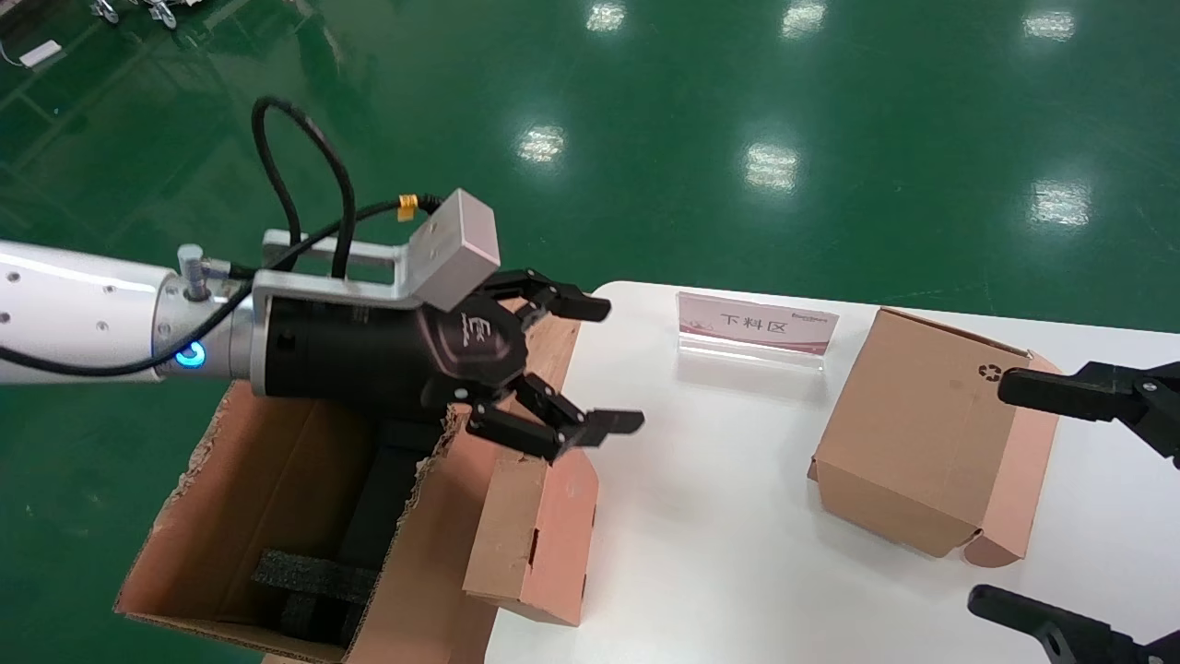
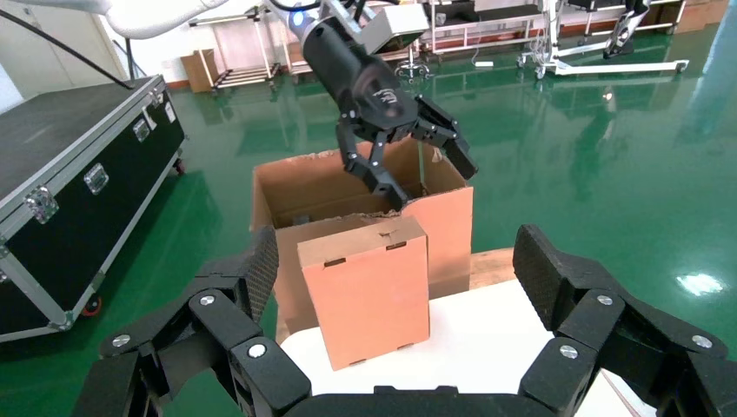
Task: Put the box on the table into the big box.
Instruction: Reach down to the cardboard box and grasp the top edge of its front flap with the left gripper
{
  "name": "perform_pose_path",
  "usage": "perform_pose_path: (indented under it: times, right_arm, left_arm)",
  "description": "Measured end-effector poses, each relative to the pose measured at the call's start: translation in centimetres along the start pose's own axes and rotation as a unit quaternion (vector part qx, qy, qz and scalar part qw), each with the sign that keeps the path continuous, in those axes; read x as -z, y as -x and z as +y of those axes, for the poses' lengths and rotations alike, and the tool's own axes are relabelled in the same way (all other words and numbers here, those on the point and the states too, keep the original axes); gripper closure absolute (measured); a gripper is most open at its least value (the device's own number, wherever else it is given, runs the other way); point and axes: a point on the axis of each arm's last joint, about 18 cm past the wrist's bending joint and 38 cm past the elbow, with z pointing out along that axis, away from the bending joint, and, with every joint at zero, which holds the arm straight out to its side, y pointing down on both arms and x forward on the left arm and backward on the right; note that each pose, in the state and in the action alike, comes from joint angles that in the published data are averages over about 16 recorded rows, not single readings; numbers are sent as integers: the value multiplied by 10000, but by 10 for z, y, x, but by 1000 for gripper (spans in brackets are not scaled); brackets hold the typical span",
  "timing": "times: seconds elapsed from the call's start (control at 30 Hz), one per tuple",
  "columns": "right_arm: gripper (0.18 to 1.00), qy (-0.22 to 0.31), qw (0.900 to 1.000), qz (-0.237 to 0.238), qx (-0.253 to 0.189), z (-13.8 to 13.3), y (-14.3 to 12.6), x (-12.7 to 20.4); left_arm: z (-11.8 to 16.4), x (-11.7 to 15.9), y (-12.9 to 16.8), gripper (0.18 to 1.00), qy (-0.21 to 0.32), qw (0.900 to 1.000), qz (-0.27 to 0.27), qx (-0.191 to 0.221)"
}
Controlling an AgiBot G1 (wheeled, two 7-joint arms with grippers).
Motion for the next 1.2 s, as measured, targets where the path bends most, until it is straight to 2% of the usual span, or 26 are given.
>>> perform_pose_path:
  times: [0.33, 0.47, 0.6, 0.7, 0.8, 1.0, 1.2]
  right_arm:
    - [183, 0, 10000, 0, 0, 0, 0, 0]
    - [183, 0, 10000, 0, 0, 0, 0, 0]
    - [183, 0, 10000, 0, 0, 0, 0, 0]
    - [183, 0, 10000, 0, 0, 0, 0, 0]
    - [183, 0, 10000, 0, 0, 0, 0, 0]
    - [183, 0, 10000, 0, 0, 0, 0, 0]
    - [183, 0, 10000, 0, 0, 0, 0, 0]
  left_arm:
    - [-6, -1, 12, 188, 810, 9932, -402, 737]
    - [-10, -6, 14, 188, 1213, 9851, -534, 1096]
    - [-16, -13, 15, 188, 1703, 9724, -673, 1444]
    - [-21, -21, 16, 188, 2149, 9584, -828, 1688]
    - [-26, -30, 16, 188, 2630, 9400, -1056, 1899]
    - [-44, -45, 16, 188, 3491, 8954, -1736, 2149]
    - [-64, -54, 15, 188, 4017, 8549, -2443, 2195]
